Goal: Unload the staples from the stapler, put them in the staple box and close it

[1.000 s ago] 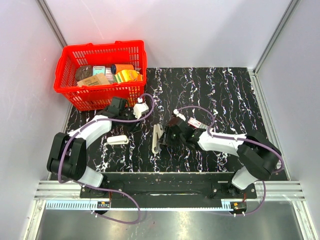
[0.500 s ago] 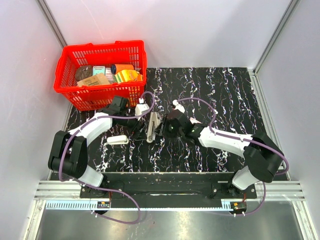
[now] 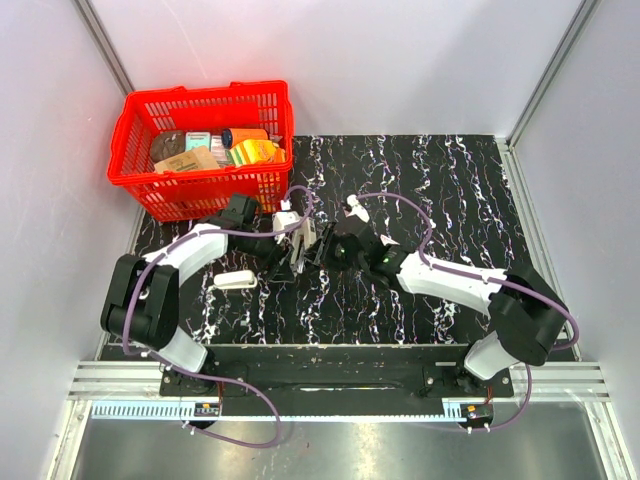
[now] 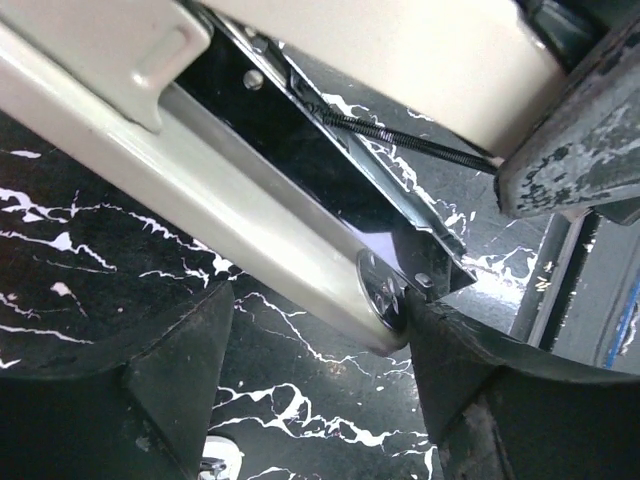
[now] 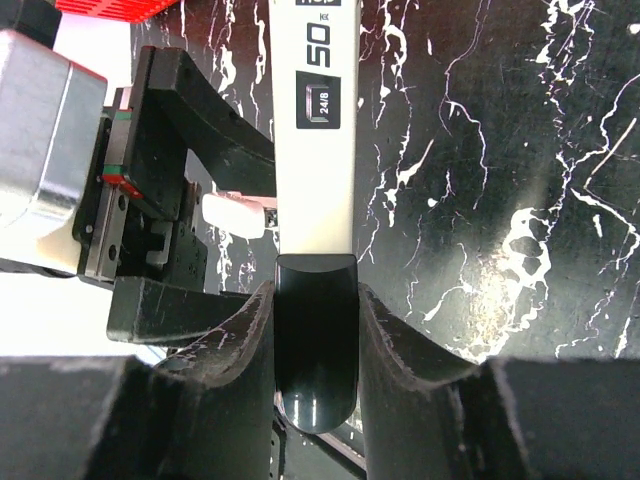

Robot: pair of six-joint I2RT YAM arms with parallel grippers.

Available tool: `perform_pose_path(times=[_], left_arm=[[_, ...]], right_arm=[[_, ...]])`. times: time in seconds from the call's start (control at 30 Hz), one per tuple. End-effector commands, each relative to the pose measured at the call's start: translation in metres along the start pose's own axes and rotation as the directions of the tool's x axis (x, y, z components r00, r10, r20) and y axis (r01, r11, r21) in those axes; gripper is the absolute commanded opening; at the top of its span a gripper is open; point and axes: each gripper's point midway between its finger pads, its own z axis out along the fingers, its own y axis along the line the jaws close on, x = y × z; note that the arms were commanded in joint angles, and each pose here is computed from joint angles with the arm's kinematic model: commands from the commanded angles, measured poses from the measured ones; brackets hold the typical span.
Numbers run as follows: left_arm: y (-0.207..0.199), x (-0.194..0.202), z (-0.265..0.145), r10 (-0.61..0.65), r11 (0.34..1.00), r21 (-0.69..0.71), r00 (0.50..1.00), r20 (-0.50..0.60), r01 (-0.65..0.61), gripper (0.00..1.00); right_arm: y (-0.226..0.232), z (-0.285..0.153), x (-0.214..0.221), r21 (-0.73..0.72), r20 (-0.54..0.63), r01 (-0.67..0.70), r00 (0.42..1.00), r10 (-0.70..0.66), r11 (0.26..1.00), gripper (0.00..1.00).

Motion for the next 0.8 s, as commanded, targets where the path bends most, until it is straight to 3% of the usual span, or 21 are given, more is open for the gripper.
perform_pose_path(times=[0.0,0.1,0.27,0.37,0.53,0.67,0.77], left_arm=[[-0.004,-0.030,-0.002,0.019,0.995,0.091,0.994,0.106,-0.029,0.72],[-0.004,-0.031,0.001,-0.002,0.994,0.112,0.995,0.104,-0.010,0.66],[0.002,-0.025,0.000,0.024,0.997,0.075,0.996,0.082,-0.030,0.41],[0.008,-0.030,-0.001,0.032,0.999,0.038,0.996,0.088,-0.035,0.33],[0.042,-0.044,-0.012,0.126,0.980,-0.163,0.988,0.091,-0.110,0.20],[0.074,-0.048,-0.025,0.235,0.914,-0.345,0.972,0.024,-0.212,0.08],[0.084,-0.049,-0.028,0.269,0.889,-0.378,0.963,-0.026,-0.259,0.00]], right_arm=[[0.064,-0.024,-0.027,-0.231,0.079,-0.080,0.992,0.101,0.970,0.00],[0.068,-0.024,-0.022,-0.245,0.072,-0.085,0.992,0.106,0.966,0.00],[0.066,-0.030,-0.022,-0.245,0.073,-0.083,0.992,0.104,0.966,0.00],[0.064,-0.030,-0.013,-0.253,0.041,-0.092,0.994,0.106,0.963,0.00],[0.049,-0.030,0.003,-0.235,-0.001,-0.065,0.998,0.066,0.970,0.00],[0.043,-0.037,0.020,-0.263,-0.058,0.019,0.998,-0.035,0.965,0.00],[0.039,-0.043,0.022,-0.284,-0.056,0.074,0.994,-0.094,0.956,0.00]])
